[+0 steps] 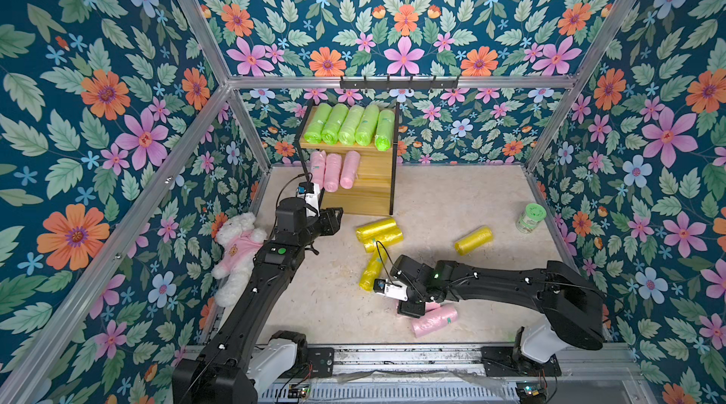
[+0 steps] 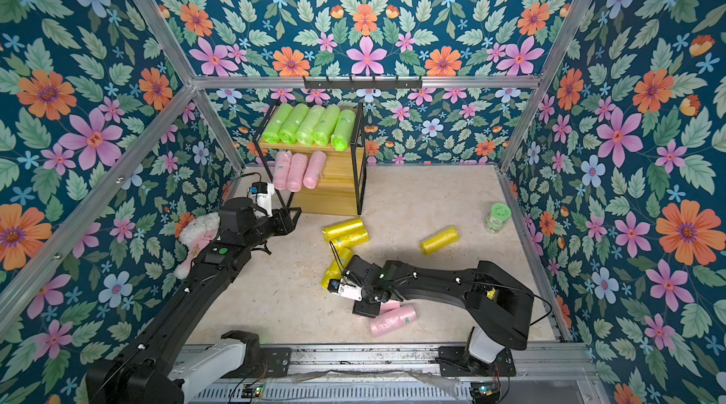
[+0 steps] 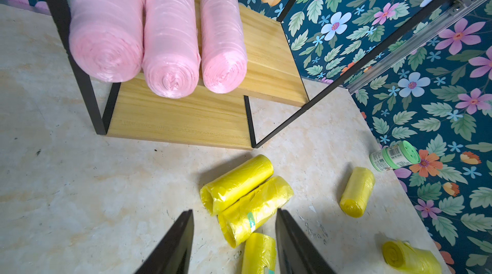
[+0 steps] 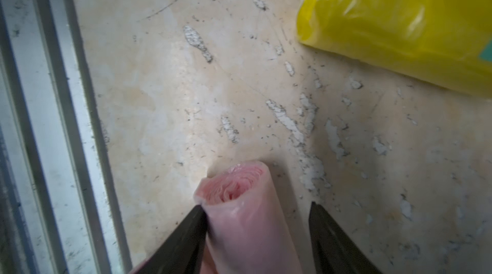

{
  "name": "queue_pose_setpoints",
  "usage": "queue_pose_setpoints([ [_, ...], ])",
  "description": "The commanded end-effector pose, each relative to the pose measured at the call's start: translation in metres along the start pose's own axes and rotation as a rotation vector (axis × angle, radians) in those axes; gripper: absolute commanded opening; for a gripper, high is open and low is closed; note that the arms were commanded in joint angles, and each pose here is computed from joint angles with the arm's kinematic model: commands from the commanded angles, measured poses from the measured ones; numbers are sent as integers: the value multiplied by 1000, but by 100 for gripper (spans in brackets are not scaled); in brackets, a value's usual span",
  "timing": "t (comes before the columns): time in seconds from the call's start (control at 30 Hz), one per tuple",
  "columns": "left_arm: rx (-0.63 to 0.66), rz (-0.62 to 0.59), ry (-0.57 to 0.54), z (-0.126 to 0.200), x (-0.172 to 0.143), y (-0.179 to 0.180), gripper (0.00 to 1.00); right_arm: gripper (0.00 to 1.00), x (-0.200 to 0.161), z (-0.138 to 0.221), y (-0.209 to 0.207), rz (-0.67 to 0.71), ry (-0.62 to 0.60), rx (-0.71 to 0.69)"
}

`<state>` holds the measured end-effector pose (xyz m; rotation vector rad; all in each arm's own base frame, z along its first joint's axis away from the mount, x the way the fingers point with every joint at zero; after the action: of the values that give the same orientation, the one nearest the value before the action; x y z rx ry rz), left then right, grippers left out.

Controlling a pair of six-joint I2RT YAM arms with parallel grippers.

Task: Sort the rolls of trash bags by color and place them on the shelf
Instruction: Pick up the roll of trash bags from the center of the board.

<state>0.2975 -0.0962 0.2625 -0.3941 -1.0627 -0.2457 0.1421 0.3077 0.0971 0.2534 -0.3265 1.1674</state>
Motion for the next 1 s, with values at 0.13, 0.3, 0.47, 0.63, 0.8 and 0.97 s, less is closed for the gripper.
queue_pose_setpoints([
  [0.13,0,-20,4,2,-1,0,55,63,9,12,-55,-209,-29,-169],
  [0.3,-4,-19,11,1,-3,0,55,73,14,22,-57,-287,-63,-157],
  [0.47,-11,-16,16,0,-5,-1,55,87,7,27,-51,-373,-75,-115],
  [0.63,-24,-11,19,-3,-8,-1,56,93,-5,17,-61,-397,-35,-185],
  [0.8,-31,-11,19,-3,-8,-2,56,92,-7,8,-67,-389,2,-216],
  [0.97,-29,-12,18,-1,-8,-2,56,87,-8,-6,-63,-379,45,-177],
])
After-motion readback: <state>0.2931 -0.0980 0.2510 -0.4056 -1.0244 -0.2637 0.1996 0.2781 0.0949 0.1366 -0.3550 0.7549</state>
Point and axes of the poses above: each gripper's point midway between its finger pads, its own z axis back along the fingers, its own y axis along the line the jaws close on, x = y × z, the point moved 5 cm from there along z, back along the fingers, and after that the axes turned 15 degrees about -z, right-handed, at the moved point
